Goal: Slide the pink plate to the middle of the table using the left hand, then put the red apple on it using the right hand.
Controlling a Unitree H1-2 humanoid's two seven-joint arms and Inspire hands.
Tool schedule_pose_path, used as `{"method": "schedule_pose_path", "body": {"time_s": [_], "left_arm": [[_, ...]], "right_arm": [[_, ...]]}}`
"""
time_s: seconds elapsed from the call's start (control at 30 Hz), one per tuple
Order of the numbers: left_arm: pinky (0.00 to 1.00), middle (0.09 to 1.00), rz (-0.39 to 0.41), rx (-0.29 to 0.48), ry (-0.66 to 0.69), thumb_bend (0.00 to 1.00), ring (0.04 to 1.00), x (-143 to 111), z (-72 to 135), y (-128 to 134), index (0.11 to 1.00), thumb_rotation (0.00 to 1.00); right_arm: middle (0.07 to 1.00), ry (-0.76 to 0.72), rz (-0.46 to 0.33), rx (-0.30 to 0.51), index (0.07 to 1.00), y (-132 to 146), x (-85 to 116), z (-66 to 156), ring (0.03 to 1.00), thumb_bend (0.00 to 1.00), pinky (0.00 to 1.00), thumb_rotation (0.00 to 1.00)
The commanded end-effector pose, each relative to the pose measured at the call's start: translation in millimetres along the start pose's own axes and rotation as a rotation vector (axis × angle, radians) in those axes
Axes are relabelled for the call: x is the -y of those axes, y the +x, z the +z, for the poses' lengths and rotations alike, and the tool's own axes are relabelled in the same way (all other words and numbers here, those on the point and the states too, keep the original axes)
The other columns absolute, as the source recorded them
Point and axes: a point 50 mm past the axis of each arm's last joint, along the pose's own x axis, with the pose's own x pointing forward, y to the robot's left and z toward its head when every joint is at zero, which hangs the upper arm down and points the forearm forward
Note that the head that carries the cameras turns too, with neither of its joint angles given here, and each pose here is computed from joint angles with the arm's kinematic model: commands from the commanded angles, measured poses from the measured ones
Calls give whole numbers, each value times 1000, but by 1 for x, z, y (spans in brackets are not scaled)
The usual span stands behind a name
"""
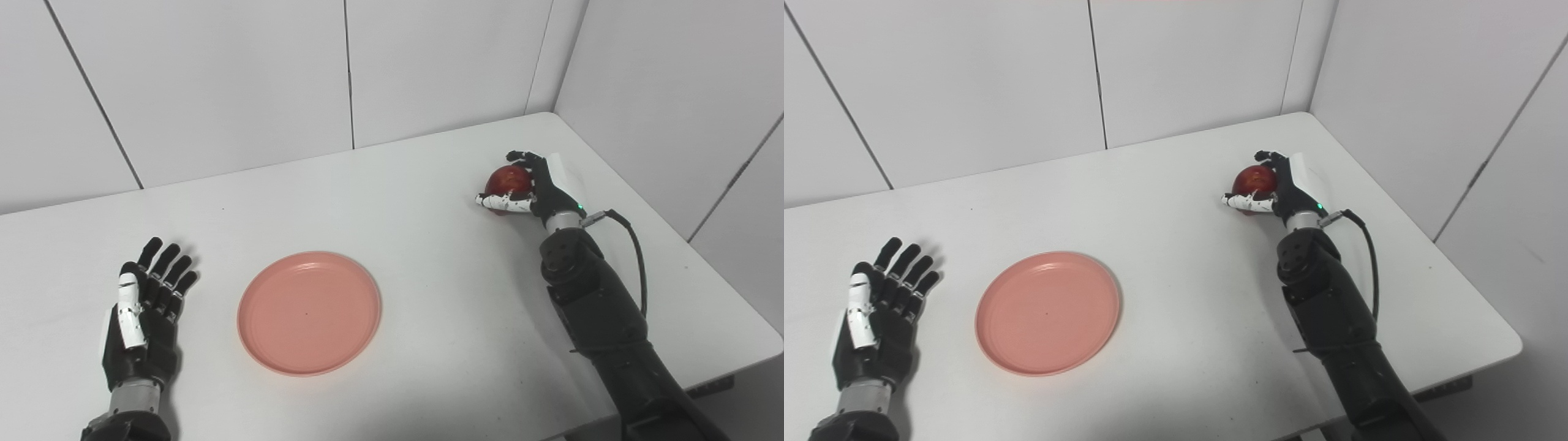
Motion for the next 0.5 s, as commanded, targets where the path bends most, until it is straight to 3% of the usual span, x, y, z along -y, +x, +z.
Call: {"method": "schedule_pose_path", "body": {"time_s": [0.0, 0.1, 0.17, 0.2, 0.27, 0.47], "left_arm": [[865, 875, 29, -79, -9, 338, 862, -5, -14, -7, 862, 1000], [870, 881, 26, -79, -11, 336, 867, -5, -14, -7, 868, 1000], [868, 878, 32, -81, -12, 339, 864, -5, -15, -7, 865, 1000], [865, 875, 34, -81, -11, 337, 861, -5, -15, -7, 863, 1000], [863, 874, 30, -79, -7, 337, 860, -5, -14, -7, 861, 1000], [876, 880, 30, -83, -9, 335, 869, -5, -15, -7, 867, 1000]], "right_arm": [[710, -14, -62, 64, 713, 15, 22, 19, 674, 949, 587, 265], [684, -21, -68, 65, 681, 16, 20, 16, 649, 937, 569, 231], [624, -28, -76, 73, 611, 18, 19, 13, 580, 890, 511, 157], [593, -31, -79, 78, 538, 18, 18, 12, 547, 673, 483, 147], [569, -38, -81, 85, 499, 19, 18, 11, 521, 554, 460, 140], [516, -51, -96, 98, 485, 20, 17, 9, 460, 519, 390, 131]]}}
